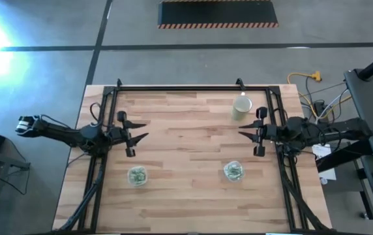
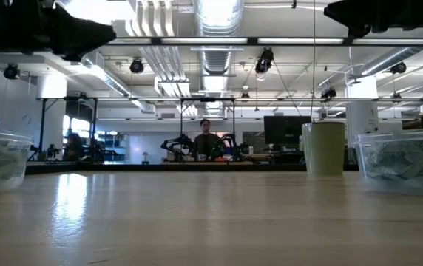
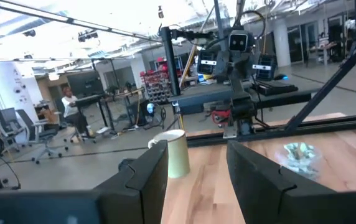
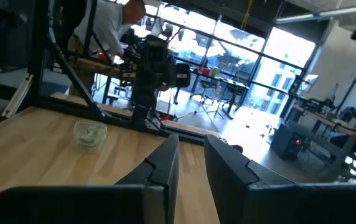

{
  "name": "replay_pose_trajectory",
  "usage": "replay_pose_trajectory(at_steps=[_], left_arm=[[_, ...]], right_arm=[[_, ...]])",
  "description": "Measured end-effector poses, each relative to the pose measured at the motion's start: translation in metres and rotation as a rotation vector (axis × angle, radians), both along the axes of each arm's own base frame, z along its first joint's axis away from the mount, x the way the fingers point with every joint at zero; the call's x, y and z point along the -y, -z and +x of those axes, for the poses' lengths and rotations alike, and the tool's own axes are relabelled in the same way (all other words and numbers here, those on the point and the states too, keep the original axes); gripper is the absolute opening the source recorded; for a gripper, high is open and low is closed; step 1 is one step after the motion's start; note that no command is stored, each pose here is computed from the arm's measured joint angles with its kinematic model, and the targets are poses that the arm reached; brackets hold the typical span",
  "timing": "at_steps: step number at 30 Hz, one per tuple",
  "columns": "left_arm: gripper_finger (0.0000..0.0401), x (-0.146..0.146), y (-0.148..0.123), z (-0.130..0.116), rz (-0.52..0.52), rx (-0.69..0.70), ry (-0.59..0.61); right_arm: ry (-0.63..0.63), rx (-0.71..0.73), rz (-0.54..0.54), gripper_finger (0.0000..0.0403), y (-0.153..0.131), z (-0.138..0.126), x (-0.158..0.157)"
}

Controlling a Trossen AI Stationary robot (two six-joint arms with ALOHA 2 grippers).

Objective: Pick and place Stevia / Truvia into bins
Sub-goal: Return to Home Position

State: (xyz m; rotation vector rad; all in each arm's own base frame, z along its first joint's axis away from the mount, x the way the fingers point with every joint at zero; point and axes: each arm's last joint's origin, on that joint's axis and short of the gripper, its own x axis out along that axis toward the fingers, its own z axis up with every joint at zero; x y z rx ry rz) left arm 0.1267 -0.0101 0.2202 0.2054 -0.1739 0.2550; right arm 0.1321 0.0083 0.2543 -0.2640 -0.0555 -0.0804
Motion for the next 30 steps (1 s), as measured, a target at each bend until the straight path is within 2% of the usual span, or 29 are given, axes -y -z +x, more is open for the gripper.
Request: replay_pose_trajectory(at_steps=[7,21,30], left_arm=[[0.0148,-0.002,0.023,-0.013,-0.023,0.092,0.003],[0.0148,-0.004,0.024,-0.026,-0.026,0.097,0.007],[0.0148,-0.006,0.026,-0.034,-0.009,0.087,0.003]], right_arm=[[0.035,0.028,0.044,0.0068,0.014,-0.005,0.005],[0.037,0.131,0.075,0.0068,0.025,-0.025,0.007],[0.030,0.116,0.106,0.0068,0.027,-0.041,0.008]])
